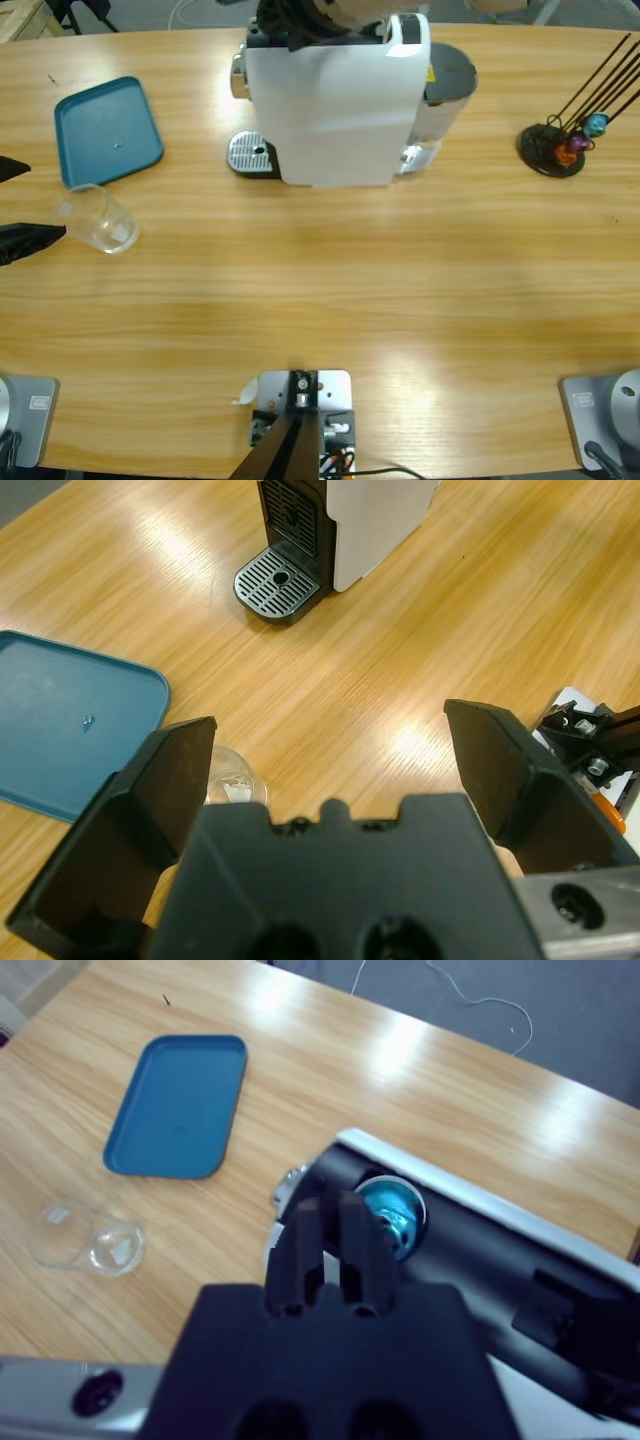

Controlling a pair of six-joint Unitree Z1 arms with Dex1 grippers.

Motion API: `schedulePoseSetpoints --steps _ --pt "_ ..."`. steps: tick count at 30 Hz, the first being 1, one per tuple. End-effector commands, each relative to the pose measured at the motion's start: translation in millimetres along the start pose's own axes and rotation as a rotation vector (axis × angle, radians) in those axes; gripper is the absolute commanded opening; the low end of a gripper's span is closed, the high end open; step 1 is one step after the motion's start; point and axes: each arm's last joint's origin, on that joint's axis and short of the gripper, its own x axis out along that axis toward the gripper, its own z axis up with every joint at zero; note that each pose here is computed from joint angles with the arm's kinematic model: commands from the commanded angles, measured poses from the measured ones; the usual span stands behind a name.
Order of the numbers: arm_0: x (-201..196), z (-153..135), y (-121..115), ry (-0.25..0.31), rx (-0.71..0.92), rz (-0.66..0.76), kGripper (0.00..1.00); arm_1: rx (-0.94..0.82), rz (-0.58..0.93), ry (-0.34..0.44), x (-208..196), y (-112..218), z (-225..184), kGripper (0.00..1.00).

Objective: Pour coffee

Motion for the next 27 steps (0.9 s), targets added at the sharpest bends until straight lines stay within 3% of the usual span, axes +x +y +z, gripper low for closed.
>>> schedulePoseSetpoints --steps 1,27 --pt "3.2 -12.2 -2.9 0.008 -0.005 -0.029 1.0 -0.006 -0.081 0.022 11.5 -6.2 -6.6 0.0" --pt "3.6 -12.2 -2.8 -0.001 -0.011 -0.029 1.0 0.019 -0.16 0.014 -14.8 -15.7 -2.1 0.0"
